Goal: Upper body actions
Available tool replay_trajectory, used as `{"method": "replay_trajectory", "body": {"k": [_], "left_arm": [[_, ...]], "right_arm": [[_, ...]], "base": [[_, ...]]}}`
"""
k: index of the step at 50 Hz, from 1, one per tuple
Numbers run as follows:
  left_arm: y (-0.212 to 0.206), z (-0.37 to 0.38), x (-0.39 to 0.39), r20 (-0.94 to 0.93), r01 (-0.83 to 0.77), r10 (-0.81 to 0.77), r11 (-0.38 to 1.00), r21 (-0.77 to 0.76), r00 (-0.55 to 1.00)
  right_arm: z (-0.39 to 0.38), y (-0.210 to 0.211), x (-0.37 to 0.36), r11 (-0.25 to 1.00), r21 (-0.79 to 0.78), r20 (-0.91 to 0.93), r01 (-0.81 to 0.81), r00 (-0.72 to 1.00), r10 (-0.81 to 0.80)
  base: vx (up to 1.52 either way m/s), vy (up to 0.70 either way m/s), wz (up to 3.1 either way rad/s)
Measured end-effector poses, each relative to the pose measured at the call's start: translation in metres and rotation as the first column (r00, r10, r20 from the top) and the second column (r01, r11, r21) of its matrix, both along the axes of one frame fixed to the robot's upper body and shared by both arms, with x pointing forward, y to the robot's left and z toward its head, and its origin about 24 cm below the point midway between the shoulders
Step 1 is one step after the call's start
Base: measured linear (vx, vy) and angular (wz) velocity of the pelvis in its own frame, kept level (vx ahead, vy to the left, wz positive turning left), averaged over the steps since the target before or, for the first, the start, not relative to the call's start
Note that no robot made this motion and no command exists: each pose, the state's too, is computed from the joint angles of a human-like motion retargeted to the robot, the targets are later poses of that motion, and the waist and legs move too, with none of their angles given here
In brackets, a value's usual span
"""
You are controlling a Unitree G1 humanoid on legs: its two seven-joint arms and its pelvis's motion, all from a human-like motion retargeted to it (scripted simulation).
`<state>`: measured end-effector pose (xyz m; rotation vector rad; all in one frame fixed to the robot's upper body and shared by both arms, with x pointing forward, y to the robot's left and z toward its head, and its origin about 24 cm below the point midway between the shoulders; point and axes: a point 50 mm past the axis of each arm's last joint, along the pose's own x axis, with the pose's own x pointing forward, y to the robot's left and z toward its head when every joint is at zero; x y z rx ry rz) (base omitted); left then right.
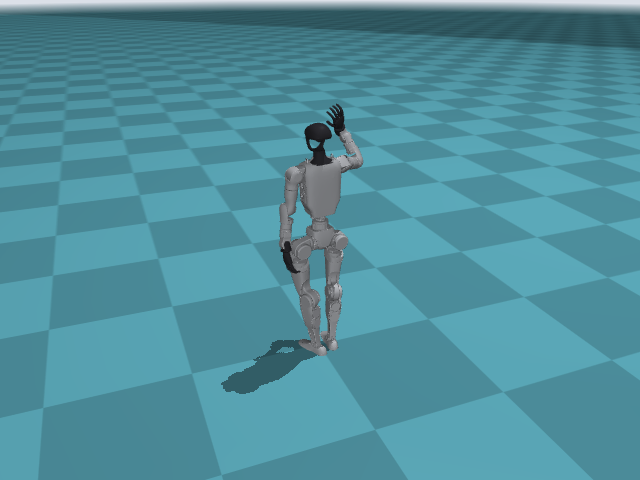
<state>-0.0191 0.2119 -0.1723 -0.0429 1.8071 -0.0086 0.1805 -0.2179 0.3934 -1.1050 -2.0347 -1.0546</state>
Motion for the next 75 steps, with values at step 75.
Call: {"method": "replay_trajectory", "body": {"k": [75], "left_arm": [[-0.004, 0.001, -0.012, -0.041, 0.014, -0.015, 1.000, -0.015, 0.999]], "right_arm": [[-0.090, -0.072, 0.119, 0.245, 0.958, -0.122, -0.152, 0.556, 0.822]], "base": [[0.00, 0.00, 0.00]]}}
